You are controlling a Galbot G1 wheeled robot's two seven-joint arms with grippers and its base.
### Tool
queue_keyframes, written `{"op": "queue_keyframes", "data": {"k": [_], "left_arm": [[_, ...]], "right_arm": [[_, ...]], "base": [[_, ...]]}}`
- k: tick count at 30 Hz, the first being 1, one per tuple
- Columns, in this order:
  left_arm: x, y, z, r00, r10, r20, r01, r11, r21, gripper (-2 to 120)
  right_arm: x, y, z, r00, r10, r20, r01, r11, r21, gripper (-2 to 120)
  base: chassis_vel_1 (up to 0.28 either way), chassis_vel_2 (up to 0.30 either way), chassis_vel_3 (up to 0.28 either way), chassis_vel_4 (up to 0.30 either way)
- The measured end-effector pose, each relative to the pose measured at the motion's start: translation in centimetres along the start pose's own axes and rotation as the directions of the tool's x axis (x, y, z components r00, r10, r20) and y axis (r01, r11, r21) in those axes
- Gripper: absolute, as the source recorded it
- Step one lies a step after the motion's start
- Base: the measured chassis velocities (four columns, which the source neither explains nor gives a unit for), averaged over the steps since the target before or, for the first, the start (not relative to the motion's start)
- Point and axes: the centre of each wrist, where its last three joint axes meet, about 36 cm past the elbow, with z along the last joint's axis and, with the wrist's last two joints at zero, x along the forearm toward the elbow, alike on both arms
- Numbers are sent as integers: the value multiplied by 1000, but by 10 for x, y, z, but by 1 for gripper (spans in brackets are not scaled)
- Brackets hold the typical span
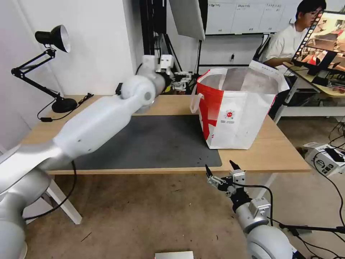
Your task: Pick up the trash from the table and place it into the takeout bag.
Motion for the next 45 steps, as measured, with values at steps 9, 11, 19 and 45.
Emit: {"op": "queue_keyframes", "data": {"k": [9,11,19,45], "left_arm": [[76,46,44,973,-41,227,45,999,-13,100],[96,52,52,960,-47,276,62,997,-45,100],[167,88,84,926,-74,370,135,981,-142,100],[350,66,253,888,-363,283,394,917,-60,100]], "right_arm": [[0,0,0,1000,0,0,0,1000,0,100],[0,0,0,1000,0,0,0,1000,0,100],[0,0,0,1000,0,0,0,1000,0,100],[0,0,0,1000,0,0,0,1000,0,100]], "base": [[0,0,0,0],[0,0,0,0],[0,0,0,0],[0,0,0,0]]}}
